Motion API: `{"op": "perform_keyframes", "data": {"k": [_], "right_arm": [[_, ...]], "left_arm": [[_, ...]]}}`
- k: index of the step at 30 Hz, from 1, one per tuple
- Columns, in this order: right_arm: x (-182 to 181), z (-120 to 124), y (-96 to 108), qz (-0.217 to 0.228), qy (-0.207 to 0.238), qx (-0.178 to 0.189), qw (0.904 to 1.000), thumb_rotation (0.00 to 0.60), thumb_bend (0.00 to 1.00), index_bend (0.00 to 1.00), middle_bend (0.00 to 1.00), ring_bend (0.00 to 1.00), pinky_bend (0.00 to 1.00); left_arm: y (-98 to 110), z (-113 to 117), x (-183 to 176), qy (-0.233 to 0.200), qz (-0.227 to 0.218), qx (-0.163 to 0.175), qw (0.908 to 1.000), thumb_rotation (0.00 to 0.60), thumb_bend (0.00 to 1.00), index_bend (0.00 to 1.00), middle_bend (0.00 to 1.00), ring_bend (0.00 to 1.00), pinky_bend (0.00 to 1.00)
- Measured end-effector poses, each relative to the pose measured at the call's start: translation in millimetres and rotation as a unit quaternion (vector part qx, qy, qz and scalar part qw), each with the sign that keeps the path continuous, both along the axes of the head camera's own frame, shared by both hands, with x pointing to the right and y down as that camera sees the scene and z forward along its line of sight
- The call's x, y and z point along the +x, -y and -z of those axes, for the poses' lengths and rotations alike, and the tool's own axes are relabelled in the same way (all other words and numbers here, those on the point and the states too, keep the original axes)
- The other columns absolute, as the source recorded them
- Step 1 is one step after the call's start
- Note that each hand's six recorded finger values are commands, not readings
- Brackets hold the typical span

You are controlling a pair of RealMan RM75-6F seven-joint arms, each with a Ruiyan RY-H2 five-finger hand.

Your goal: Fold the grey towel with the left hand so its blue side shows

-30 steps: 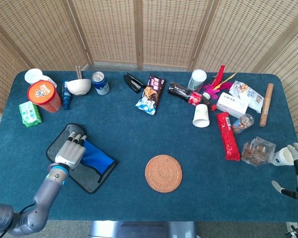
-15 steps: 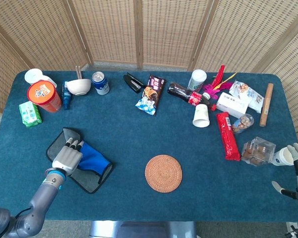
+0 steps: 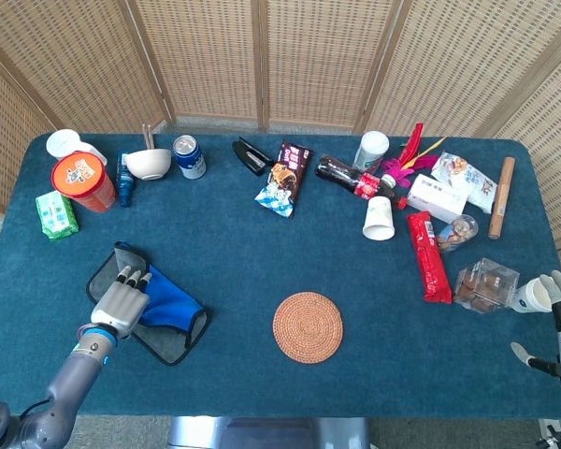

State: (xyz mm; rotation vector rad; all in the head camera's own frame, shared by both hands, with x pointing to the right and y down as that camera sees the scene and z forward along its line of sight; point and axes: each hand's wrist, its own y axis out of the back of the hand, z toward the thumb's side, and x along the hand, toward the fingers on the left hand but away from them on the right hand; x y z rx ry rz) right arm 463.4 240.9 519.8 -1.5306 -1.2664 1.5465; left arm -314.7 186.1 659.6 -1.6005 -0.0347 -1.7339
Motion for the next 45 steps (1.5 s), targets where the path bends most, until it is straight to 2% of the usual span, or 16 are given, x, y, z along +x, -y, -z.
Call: {"op": "perform_keyframes", "data": {"k": [32,45], "right_arm": [[-1,2,-2,0.001,0.001,0.002,1.0000,0.600,0.00,0.00,0.00,0.00,0.00],[-2,3,-3,0.002,0.002,0.003,1.0000,0.600,0.00,0.00,0.00,0.00,0.00]], "left_arm": [[-16,-3,-18,0.020,-0.005,-0.002,0.9998,0.600,0.47,0.45,0.00,0.00,0.00],[-17,1,-18,0.011,-0.004,-0.011,0.9999,0.600,0.47,0.32,0.00,0.00,0.00]]}}
